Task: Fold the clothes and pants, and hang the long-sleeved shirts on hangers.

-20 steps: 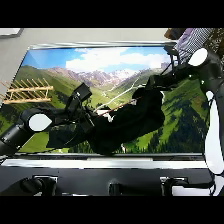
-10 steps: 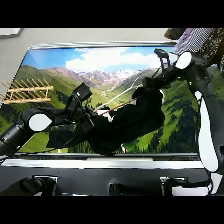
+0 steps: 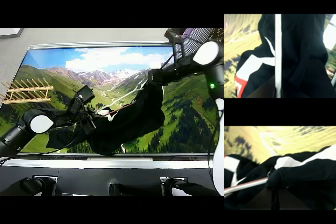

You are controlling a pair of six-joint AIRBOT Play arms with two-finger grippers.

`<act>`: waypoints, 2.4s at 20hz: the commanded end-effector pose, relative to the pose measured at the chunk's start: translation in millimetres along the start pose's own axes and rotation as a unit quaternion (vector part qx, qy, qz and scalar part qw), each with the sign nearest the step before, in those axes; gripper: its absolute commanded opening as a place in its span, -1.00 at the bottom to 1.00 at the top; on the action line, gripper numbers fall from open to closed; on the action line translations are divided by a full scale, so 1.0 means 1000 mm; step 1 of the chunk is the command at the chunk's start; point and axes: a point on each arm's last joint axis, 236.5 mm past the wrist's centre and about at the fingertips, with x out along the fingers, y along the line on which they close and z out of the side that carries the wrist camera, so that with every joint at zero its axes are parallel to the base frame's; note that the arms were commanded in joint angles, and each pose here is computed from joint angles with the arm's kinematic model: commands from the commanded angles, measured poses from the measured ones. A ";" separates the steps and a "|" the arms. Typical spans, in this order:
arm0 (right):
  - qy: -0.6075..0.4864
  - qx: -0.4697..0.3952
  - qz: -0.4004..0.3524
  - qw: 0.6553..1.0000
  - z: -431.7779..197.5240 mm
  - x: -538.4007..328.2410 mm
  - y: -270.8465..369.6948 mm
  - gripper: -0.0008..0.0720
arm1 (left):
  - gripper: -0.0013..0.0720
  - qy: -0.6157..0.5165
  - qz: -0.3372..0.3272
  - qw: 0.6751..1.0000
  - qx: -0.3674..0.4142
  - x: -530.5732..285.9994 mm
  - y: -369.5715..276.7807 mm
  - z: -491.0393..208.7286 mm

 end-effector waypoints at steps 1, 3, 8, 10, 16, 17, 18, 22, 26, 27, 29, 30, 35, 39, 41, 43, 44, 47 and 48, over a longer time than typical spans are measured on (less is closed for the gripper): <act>0.004 -0.019 0.021 1.000 -0.015 -0.031 0.031 -0.87 | -0.85 -0.027 0.006 0.999 0.016 0.002 -0.005 0.015; 0.004 -0.035 0.028 0.999 -0.020 -0.038 0.052 -0.87 | -0.85 -0.043 0.009 0.999 0.020 0.003 -0.009 0.024; 0.019 -0.054 -0.001 0.998 -0.040 -0.054 0.067 -0.87 | -0.85 -0.052 0.003 0.998 0.018 0.003 -0.015 0.029; 0.026 -0.053 -0.004 0.998 -0.049 -0.063 0.068 -0.87 | -0.85 -0.067 0.007 0.998 0.012 0.003 -0.012 0.036; 0.022 -0.053 -0.037 0.998 -0.048 -0.068 0.054 -0.86 | -0.85 -0.122 0.019 0.992 -0.017 -0.003 -0.006 0.062; 0.010 -0.054 -0.036 0.998 -0.042 -0.068 0.054 -0.86 | -0.85 -0.125 0.013 0.992 -0.021 -0.003 -0.008 0.063; 0.002 -0.054 -0.035 0.998 -0.038 -0.068 0.055 -0.86 | -0.85 -0.127 0.008 0.992 -0.022 -0.003 -0.013 0.065; 0.003 -0.054 -0.029 0.998 -0.040 -0.070 0.058 -0.84 | -0.86 -0.129 -0.013 0.992 -0.007 -0.001 -0.036 0.069; 0.016 -0.055 -0.035 0.998 -0.050 -0.077 0.056 -0.40 | -0.86 -0.146 -0.012 0.989 -0.001 -0.002 -0.043 0.078; 0.023 -0.056 -0.038 0.997 -0.053 -0.078 0.054 -0.15 | -0.85 -0.150 -0.009 0.989 -0.001 -0.002 -0.041 0.080; 0.028 -0.056 -0.056 0.996 -0.058 -0.082 0.047 0.25 | -0.85 -0.156 -0.004 0.988 -0.002 -0.003 -0.039 0.083; 0.021 -0.059 -0.065 0.996 -0.056 -0.087 0.043 0.25 | -0.85 -0.157 -0.003 0.988 -0.002 -0.003 -0.039 0.083; -0.120 0.031 -0.179 0.976 -0.012 -0.139 -0.017 0.57 | -0.86 -0.157 -0.003 0.988 -0.002 -0.003 -0.039 0.083; -0.172 0.130 -0.199 0.956 0.003 -0.163 -0.088 0.64 | -0.86 -0.157 -0.003 0.988 -0.002 -0.003 -0.039 0.083; -0.079 0.010 -0.176 0.981 -0.019 -0.140 -0.094 0.63 | -0.85 -0.157 -0.003 0.988 -0.002 -0.003 -0.039 0.083; 0.035 -0.137 -0.142 0.980 -0.053 -0.119 -0.091 0.64 | -0.85 -0.156 -0.004 0.988 -0.002 -0.003 -0.039 0.083; 0.047 -0.187 -0.126 0.973 -0.053 -0.112 -0.088 0.65 | -0.85 -0.156 -0.004 0.988 -0.002 -0.003 -0.039 0.083; 0.042 -0.279 -0.095 0.954 -0.041 -0.094 -0.084 0.66 | -0.85 -0.156 -0.004 0.988 -0.002 -0.003 -0.039 0.083; 0.032 -0.317 -0.083 0.944 -0.033 -0.087 -0.081 0.66 | -0.85 -0.156 -0.004 0.988 -0.002 -0.003 -0.039 0.083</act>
